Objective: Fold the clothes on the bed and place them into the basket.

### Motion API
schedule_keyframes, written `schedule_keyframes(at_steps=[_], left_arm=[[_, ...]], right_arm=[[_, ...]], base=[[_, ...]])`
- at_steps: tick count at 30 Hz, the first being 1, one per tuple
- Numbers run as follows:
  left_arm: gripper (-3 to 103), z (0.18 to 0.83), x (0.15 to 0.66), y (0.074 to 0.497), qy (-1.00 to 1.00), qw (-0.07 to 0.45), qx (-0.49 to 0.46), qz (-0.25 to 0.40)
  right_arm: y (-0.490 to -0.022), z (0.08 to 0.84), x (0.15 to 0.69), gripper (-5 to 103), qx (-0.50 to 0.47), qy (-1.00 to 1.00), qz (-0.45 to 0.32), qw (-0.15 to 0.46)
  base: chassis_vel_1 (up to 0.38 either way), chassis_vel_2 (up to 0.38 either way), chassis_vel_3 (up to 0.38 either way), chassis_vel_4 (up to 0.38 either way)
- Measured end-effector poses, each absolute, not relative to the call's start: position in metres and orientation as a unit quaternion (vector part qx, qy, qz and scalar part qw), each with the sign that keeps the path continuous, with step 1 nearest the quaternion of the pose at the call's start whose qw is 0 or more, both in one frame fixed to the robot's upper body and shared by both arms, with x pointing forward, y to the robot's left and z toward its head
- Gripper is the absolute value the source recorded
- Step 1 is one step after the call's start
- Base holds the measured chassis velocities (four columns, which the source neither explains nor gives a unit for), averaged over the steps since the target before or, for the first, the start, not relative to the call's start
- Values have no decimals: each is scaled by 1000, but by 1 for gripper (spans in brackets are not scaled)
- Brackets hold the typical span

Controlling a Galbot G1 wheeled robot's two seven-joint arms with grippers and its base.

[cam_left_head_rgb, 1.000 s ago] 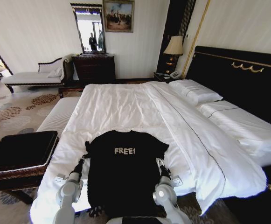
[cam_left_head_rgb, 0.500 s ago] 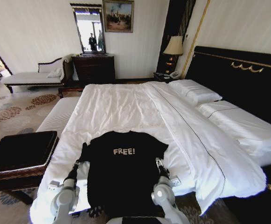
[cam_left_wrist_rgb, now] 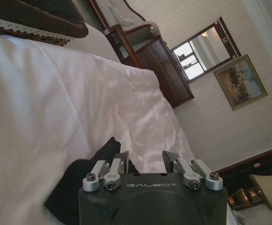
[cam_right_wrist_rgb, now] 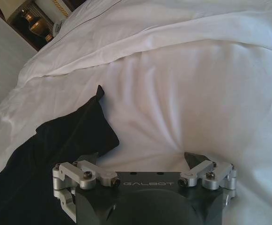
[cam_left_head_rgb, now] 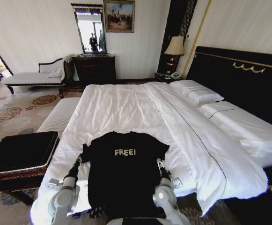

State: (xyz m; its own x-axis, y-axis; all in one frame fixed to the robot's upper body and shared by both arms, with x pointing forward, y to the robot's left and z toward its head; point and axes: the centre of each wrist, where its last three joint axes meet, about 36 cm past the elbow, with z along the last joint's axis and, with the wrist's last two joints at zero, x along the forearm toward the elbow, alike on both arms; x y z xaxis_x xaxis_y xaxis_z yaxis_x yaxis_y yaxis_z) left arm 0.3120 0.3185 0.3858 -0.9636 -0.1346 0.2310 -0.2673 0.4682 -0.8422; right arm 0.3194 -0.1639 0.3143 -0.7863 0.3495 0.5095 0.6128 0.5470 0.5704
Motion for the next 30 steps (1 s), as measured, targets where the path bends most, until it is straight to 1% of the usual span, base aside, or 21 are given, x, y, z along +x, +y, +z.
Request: schedule_keyframes(at_steps=[2, 4, 8, 10, 13, 14, 15, 16, 19, 23, 30], left_arm=[[55, 383, 327, 325, -849, 66, 123, 509], [55, 380, 335, 328, -847, 68, 126, 511], [76, 360, 367, 334, -848, 85, 140, 505], [76, 353, 373, 336, -848, 90, 145, 502], [93, 343, 383, 339, -848, 99, 152, 498], [93, 343, 383, 339, -848, 99, 152, 498], [97, 341, 384, 339, -848, 102, 153, 498], [99, 340, 385, 339, -848, 105, 154, 497], [100, 338, 388, 339, -849, 110, 154, 493], [100, 335, 395, 335, -854, 131, 151, 480], [100, 333, 401, 332, -853, 130, 146, 484]], right_arm=[[-164, 314, 319, 100, -279, -863, -385, 172], [-163, 314, 319, 100, -279, -863, -384, 172], [-162, 314, 320, 100, -279, -864, -381, 175], [-162, 314, 320, 100, -279, -864, -380, 176], [-162, 314, 319, 100, -280, -864, -378, 177], [-162, 314, 319, 100, -280, -864, -378, 177], [-162, 314, 319, 100, -280, -865, -378, 178], [-162, 313, 319, 100, -280, -865, -377, 178], [-162, 312, 319, 100, -281, -865, -376, 179], [-162, 311, 320, 100, -283, -864, -376, 181], [-161, 311, 320, 100, -283, -864, -374, 182]], base=[[0, 0, 0, 0], [0, 0, 0, 0], [0, 0, 0, 0], [0, 0, 0, 0], [0, 0, 0, 0], [0, 0, 0, 0], [0, 0, 0, 0], [0, 0, 0, 0], [0, 0, 0, 0], [0, 0, 0, 0], [0, 0, 0, 0]])
